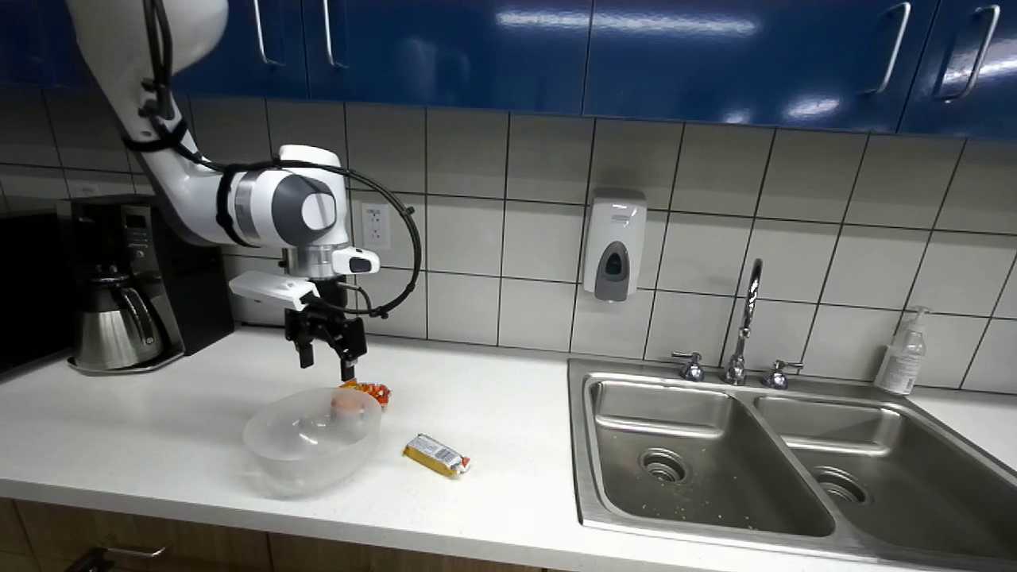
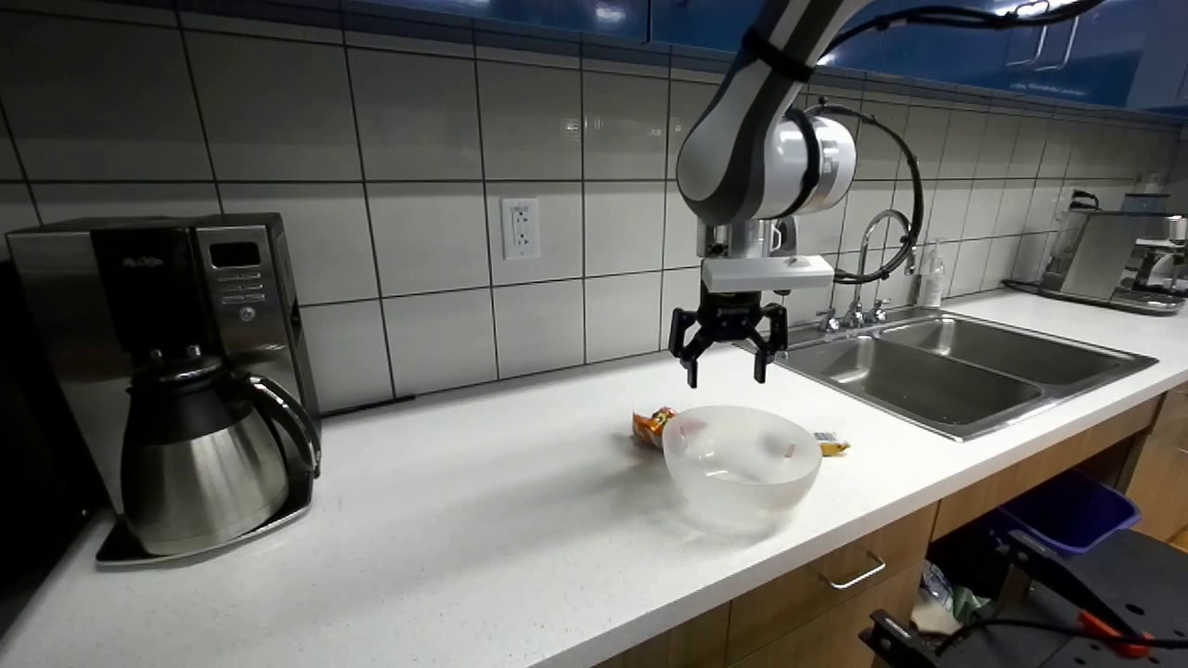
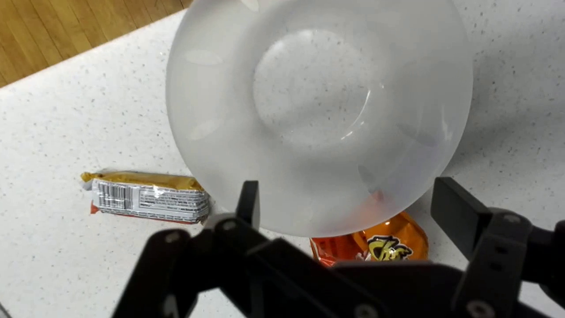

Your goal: Put the orange Cheetos packet inside the plastic bowl

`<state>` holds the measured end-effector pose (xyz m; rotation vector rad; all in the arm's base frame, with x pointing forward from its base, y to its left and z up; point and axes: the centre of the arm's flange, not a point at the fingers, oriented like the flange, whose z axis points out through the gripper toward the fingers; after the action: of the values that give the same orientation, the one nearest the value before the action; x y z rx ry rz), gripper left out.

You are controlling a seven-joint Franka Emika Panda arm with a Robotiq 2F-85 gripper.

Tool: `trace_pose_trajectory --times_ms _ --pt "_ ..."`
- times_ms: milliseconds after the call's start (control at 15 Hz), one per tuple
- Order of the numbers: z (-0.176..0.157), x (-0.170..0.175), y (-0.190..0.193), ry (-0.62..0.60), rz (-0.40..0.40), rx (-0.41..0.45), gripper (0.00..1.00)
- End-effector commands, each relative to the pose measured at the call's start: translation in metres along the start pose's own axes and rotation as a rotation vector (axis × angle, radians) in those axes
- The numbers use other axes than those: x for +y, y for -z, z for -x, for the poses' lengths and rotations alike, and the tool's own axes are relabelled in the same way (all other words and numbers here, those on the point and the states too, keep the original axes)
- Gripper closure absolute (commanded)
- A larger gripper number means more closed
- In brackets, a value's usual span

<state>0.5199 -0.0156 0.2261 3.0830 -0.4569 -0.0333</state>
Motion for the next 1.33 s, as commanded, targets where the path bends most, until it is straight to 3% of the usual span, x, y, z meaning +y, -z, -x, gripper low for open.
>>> trace_pose_trajectory --times_ms 0,800,1267 --pt "-0.039 -0.016 -0.022 -0.053 0.010 -0.007 0.00" --pt "-0.113 -0.047 -0.062 -0.096 0.037 0.002 0.00" --pt "-0.134 -0.056 -0.081 -0.098 0.052 -0.004 0.00"
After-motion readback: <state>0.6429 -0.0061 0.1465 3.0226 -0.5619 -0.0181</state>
